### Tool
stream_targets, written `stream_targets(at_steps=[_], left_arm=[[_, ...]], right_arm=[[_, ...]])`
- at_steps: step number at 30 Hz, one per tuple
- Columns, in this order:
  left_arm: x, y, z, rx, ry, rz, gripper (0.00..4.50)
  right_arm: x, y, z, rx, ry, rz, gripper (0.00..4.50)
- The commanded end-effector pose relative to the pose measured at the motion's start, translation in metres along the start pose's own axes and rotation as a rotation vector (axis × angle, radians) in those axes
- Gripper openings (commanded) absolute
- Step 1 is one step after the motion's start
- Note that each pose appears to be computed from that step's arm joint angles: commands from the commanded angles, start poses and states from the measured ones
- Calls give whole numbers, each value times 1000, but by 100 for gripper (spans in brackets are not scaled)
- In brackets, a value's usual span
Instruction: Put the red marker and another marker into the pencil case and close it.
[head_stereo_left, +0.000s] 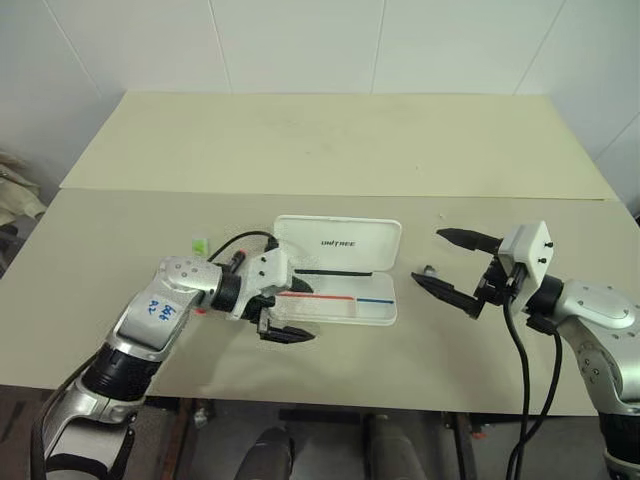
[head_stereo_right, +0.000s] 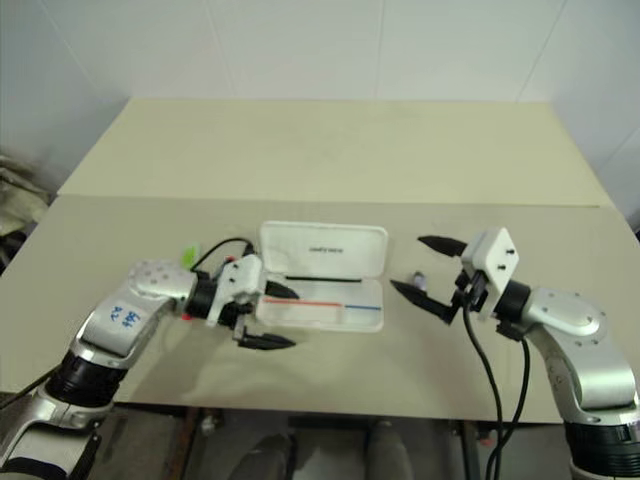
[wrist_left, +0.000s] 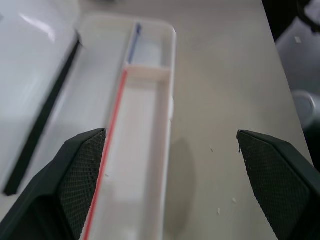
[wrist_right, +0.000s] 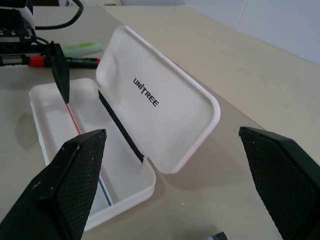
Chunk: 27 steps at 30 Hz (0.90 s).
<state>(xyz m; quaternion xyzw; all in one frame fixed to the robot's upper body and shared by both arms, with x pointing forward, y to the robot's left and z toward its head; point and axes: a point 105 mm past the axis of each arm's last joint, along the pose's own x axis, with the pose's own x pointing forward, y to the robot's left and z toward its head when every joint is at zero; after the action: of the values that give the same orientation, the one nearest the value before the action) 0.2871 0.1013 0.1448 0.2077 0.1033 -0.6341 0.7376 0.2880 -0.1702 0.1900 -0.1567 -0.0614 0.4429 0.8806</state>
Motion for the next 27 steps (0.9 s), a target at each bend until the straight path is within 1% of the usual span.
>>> stream_targets(at_steps=[1,4,6,8,12,15,17,18,19,23,25,27], left_arm=[[-16,1,18,48,-112,108,448],[-31,-5,24,22,-217,232,448],[-41,-6,26,-2,-271,353,448],[-53,-8,22,-12,-280,472,448],[-89,-4,4,-101,-295,877,448],[-95,-5,-4,-154,-278,972,448],[-107,2,-24,-272,-254,1112,448],[-112,6,-32,-304,-230,1153,448],[-113,10,-36,-317,-214,1168,448],[-113,21,-36,-340,-207,1171,448],[-112,27,-43,-373,-167,1151,448],[-110,32,-46,-390,-161,1139,448]], right_arm=[[3,-2,7,-18,-30,7,450],[8,-2,6,-12,-38,25,450],[11,-1,6,-9,-44,37,450],[13,-2,5,-6,-47,46,450],[19,-5,4,-2,-54,75,450],[20,-6,4,-2,-56,82,450],[24,-6,5,0,-64,97,450],[26,-5,5,2,-68,105,450],[27,-4,5,3,-70,111,450],[27,-5,6,2,-72,118,450],[28,-6,7,0,-75,117,450],[28,-6,8,-4,-79,117,450]])
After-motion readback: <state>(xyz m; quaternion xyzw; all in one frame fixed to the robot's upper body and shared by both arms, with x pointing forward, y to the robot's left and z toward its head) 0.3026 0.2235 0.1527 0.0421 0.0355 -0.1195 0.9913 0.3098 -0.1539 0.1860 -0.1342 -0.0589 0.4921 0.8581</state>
